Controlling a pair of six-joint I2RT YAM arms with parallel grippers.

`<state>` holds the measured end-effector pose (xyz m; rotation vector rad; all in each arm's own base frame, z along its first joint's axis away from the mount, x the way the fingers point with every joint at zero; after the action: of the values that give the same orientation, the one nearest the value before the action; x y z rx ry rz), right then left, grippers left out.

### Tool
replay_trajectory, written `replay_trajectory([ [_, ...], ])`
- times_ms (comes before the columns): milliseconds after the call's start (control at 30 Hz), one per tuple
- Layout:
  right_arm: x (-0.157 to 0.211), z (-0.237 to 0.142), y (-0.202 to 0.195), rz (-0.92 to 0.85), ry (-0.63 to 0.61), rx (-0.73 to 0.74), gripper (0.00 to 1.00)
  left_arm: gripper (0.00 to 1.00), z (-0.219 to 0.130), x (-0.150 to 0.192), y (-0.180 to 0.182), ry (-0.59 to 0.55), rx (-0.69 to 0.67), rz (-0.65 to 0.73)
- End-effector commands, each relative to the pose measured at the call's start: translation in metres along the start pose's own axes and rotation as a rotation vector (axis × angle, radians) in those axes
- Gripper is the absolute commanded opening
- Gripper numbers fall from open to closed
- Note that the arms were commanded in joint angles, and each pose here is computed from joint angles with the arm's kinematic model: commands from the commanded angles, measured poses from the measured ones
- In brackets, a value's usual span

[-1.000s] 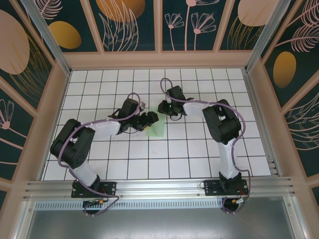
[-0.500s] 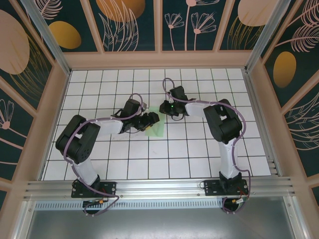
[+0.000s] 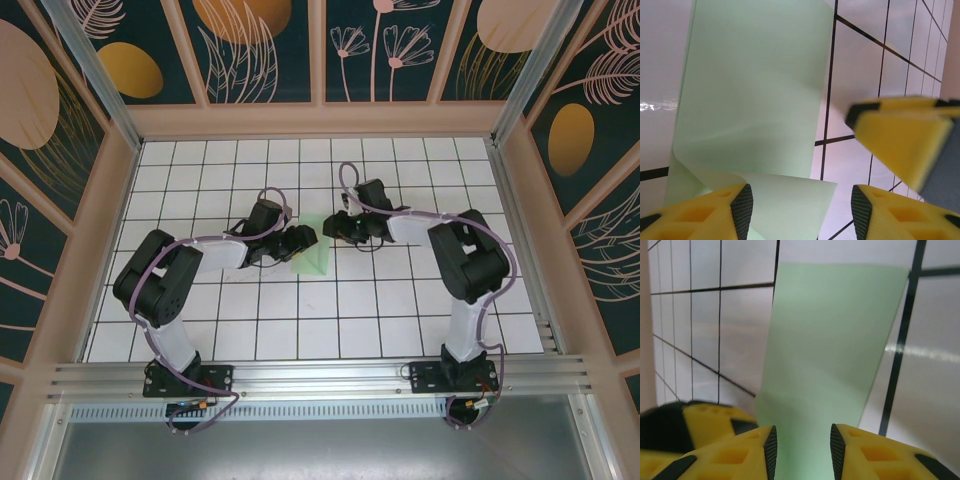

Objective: Fold a paper plane with a square sheet of paper (pick it up from the middle)
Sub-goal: Fold the triangle a second time at the center of the table.

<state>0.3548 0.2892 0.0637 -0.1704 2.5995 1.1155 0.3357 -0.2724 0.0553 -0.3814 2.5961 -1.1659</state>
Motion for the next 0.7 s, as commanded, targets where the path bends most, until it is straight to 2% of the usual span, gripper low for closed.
replay_trajectory([
  [0,0.008,-0.014,0.010,-0.019,0.001,-0.045,0.36,0.53,0.005,-0.003,0.000,-0.014,-0.008,0.008],
  [233,0.024,-0.008,0.022,-0.040,0.055,-0.109,0.33,0.42,0.006,-0.002,0.004,-0.017,-0.027,0.003],
  [533,0.028,0.000,0.030,-0.054,0.080,-0.140,0.35,0.37,0.005,-0.003,0.007,-0.021,-0.039,0.001],
  [667,0.030,0.005,0.029,-0.054,0.094,-0.135,0.30,0.36,0.006,-0.003,0.007,-0.021,-0.038,0.001],
])
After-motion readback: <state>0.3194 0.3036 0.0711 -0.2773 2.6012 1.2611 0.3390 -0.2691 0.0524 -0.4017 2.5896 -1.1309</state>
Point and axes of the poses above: each hand's point on the last joint's axis, 136 mm out from that joint toward the fingers, its own z axis out along the fingers, its own y axis along the line the jaws close on, x = y × z, the point moved 1 cm from there along -z, back along the fingers, and after that the axes turned 3 degrees about -z, right-handed, at the moved point
